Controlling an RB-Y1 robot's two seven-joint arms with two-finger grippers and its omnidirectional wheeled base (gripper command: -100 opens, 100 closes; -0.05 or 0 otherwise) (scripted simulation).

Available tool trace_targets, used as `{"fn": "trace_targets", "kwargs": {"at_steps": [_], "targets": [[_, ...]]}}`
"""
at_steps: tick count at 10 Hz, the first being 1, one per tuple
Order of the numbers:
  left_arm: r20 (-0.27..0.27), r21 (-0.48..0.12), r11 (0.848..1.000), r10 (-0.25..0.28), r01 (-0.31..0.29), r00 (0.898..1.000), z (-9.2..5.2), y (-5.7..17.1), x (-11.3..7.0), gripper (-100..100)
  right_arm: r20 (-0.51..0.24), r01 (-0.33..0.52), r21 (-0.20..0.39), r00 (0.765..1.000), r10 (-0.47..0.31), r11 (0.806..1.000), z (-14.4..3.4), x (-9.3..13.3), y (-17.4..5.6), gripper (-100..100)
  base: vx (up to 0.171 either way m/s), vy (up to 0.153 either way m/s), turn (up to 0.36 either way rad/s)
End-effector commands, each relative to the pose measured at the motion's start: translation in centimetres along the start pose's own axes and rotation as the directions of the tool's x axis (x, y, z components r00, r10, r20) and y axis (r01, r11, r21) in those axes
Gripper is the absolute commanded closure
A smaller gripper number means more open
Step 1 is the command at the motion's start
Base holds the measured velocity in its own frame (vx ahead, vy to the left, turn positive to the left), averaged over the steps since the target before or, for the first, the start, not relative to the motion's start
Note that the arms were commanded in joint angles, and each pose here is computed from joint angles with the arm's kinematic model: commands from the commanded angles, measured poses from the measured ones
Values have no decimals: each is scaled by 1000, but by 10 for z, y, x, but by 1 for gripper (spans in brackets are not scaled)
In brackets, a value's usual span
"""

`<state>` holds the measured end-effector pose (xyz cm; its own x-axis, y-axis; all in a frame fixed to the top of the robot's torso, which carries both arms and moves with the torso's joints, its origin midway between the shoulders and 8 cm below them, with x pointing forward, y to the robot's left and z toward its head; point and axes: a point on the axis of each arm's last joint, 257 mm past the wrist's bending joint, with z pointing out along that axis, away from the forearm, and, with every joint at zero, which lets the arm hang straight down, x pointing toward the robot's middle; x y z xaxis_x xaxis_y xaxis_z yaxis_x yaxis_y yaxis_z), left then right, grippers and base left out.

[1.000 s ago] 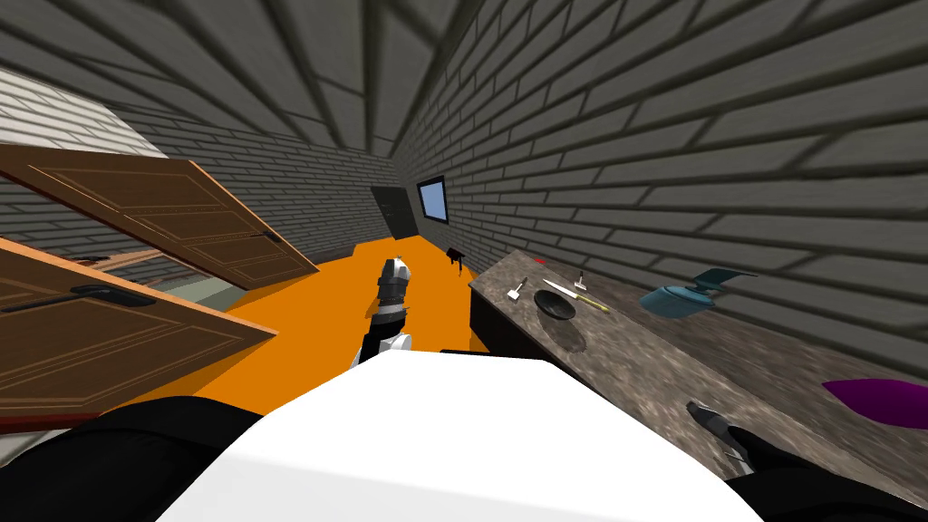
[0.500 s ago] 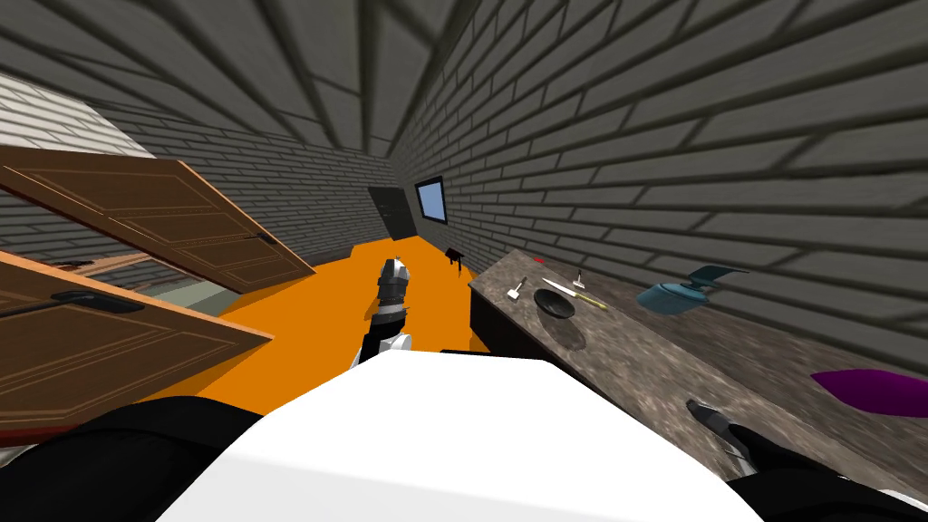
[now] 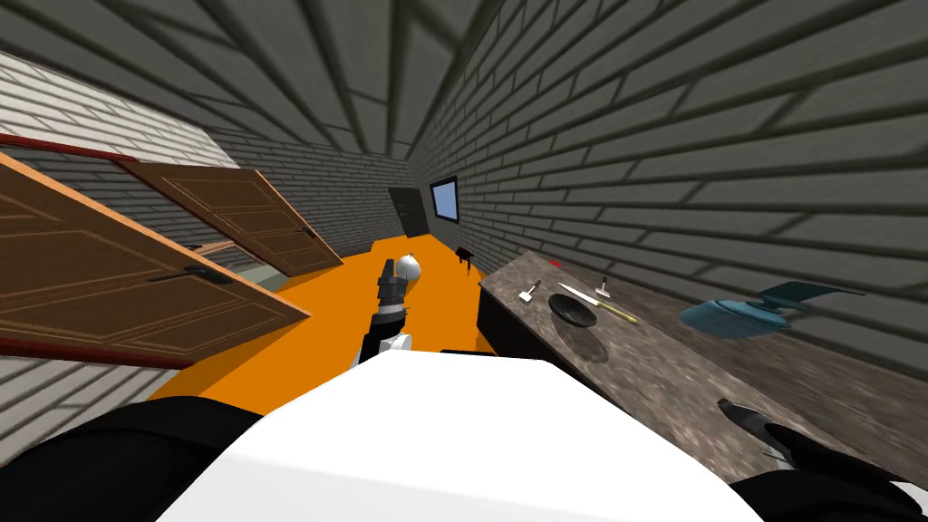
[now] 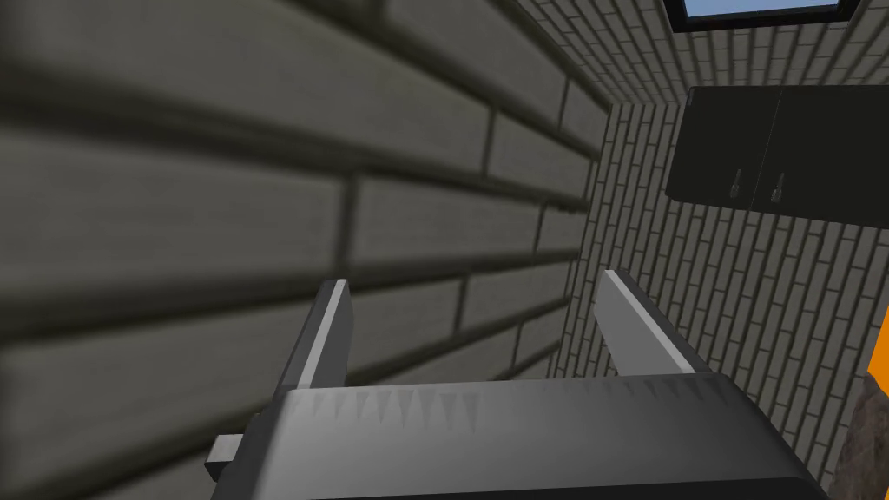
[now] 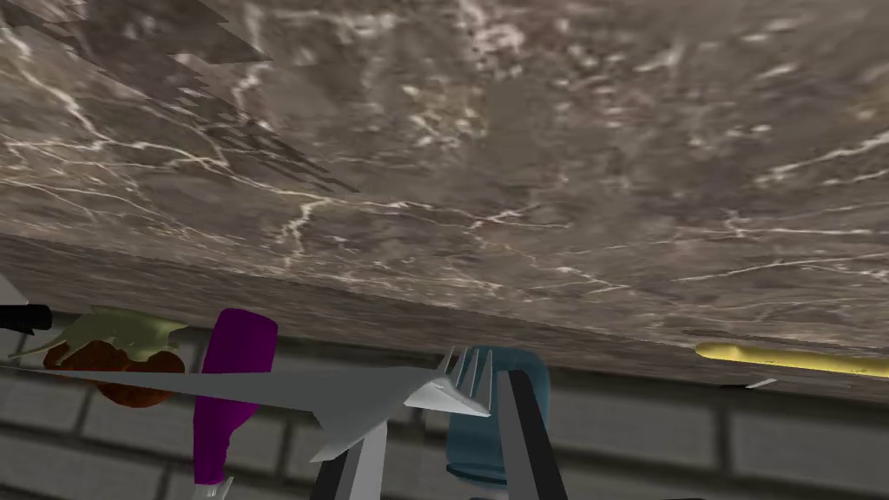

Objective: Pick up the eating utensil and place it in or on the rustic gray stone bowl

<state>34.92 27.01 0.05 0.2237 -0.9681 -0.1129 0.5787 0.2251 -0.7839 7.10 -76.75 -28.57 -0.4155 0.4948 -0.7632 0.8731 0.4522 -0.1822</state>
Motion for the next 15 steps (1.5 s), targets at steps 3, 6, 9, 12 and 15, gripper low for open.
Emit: {"fn": "trace_targets", "kwargs": {"at_steps": [3, 6, 9, 12, 15], "targets": [[0, 0, 1000, 0, 0, 1000, 0, 0, 0, 0, 46, -16, 69, 999, 13, 997, -5, -41, -26, 100, -32, 106, 349], [0, 0, 1000, 0, 0, 1000, 0, 0, 0, 0, 70, -30, 112, 997, 22, 993, -11, -65, -43, 100, -9, 75, 245], [0, 0, 1000, 0, 0, 1000, 0, 0, 0, 0, 80, -49, 156, 996, 36, 987, -21, -86, -54, 100, 56, 63, 145], [0, 0, 1000, 1, -1, 1000, 0, 0, 0, 0, 53, -57, 156, 997, 49, 986, -26, -84, -44, 100, 171, 37, -51], [0, 0, 1000, 1, -1, 1000, 0, 0, 0, 0, 9, -60, 141, 998, 59, 988, -30, -73, -25, 100, 230, 63, -149]]}}
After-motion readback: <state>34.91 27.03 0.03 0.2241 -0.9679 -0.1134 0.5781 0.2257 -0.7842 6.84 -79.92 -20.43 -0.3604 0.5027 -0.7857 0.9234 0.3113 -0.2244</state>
